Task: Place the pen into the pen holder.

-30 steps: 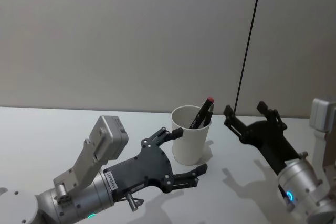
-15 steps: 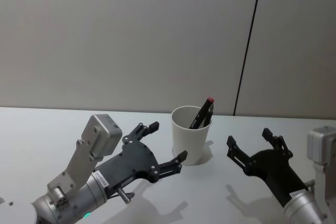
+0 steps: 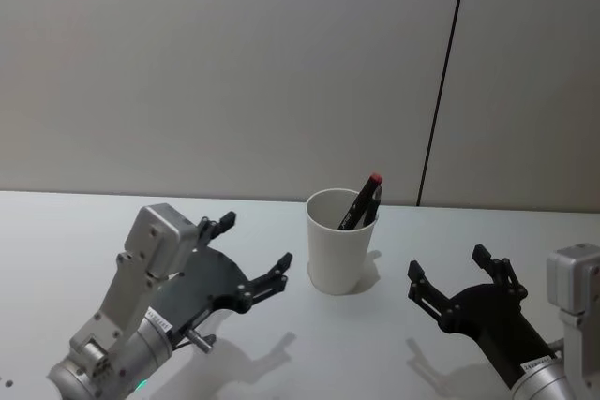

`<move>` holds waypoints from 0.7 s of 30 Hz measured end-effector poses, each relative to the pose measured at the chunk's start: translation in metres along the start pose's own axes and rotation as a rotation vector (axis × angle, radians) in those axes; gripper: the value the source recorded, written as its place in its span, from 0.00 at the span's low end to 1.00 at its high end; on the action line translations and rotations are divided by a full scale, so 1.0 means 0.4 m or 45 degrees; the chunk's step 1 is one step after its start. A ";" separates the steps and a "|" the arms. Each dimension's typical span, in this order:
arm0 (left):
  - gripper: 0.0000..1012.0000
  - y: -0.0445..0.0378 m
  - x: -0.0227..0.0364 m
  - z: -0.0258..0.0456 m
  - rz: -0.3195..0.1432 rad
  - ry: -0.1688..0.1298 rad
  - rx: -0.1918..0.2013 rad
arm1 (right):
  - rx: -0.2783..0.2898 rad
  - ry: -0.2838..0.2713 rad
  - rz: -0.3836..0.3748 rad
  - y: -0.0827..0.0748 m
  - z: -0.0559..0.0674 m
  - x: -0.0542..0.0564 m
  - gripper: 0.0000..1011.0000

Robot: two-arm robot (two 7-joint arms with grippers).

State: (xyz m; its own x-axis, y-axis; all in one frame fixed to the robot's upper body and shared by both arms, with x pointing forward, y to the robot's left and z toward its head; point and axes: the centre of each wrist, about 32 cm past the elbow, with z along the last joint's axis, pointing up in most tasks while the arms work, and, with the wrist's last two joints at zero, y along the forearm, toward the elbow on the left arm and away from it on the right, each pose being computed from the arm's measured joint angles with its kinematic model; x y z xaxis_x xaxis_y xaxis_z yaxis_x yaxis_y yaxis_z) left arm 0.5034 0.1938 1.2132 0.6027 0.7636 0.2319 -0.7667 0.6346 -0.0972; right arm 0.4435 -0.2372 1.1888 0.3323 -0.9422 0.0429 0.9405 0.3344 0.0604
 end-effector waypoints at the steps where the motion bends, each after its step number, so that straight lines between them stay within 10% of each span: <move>1: 0.99 0.003 -0.001 -0.002 0.028 -0.003 0.008 | 0.000 0.000 0.000 0.000 0.000 0.000 0.99; 21: 0.99 0.031 -0.013 -0.016 0.291 -0.040 0.086 | 0.000 0.000 0.001 0.000 0.000 0.000 0.99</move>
State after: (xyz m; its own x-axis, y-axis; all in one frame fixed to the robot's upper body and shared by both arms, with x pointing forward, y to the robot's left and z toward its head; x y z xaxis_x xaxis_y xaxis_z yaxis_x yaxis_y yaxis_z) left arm 0.4921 0.1984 1.2045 0.4056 0.8816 0.2416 -0.8960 0.4357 -0.0855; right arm 0.4433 -0.2371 1.1887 0.3327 -0.9420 0.0433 0.9403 0.3349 0.0604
